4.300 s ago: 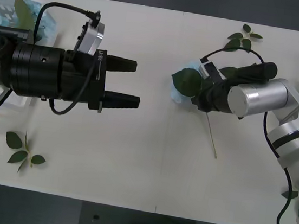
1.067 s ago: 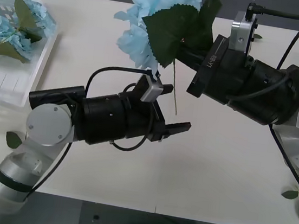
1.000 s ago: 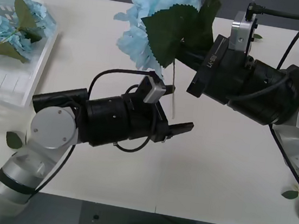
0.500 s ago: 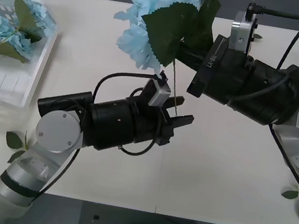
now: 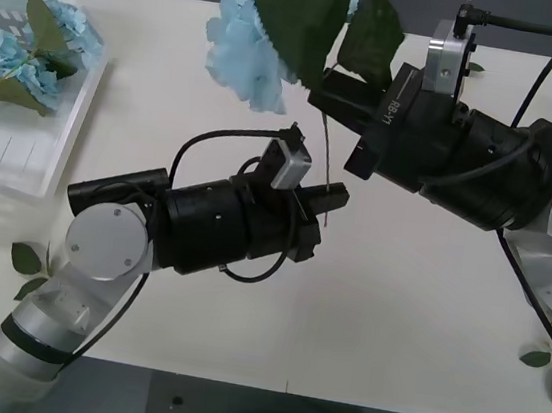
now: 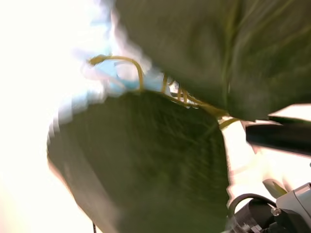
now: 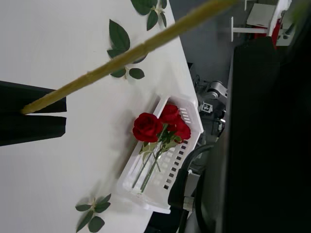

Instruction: Put the red flowers into the right box and the blue flowers into the left box

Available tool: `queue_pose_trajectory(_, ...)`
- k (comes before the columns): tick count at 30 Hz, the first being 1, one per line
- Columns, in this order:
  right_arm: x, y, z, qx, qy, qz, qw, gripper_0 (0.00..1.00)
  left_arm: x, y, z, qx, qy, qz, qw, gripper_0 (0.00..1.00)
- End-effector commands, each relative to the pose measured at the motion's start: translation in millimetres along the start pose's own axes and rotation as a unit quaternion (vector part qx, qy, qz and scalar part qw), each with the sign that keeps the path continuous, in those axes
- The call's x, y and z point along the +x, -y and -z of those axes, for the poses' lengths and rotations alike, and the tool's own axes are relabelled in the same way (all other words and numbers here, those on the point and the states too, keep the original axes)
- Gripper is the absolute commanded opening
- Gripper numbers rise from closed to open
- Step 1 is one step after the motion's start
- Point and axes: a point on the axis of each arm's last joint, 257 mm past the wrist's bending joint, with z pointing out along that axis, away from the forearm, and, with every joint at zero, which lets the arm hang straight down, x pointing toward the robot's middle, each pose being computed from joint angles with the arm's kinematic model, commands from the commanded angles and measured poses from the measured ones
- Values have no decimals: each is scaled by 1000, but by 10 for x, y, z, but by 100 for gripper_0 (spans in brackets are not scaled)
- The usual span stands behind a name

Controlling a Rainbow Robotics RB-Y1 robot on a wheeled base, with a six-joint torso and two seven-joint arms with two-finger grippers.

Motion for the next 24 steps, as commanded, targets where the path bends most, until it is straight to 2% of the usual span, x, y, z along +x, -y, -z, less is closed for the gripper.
queue_pose_trajectory(1,-258,-104,-67,-12,24,25,999,100,-153,-65,43,-6,17,-13,1000,0)
queue_pose_trajectory(5,-265,-108,-69,-13,26,17,999,100,-191,-178,182,-9,26,10,1000,0)
queue_pose_trajectory(12,-266,-96,-64,-11,25,11,1000,100,-353,-585,736,-6,28,38,999,0)
queue_pose_trajectory(19,-257,6,-13,3,19,8,1000,100,-557,-1090,1394,-30,5,116,993,0)
queue_pose_trajectory(24,-260,149,136,15,-1,16,1000,100,-698,-1497,2050,-78,-25,187,979,0)
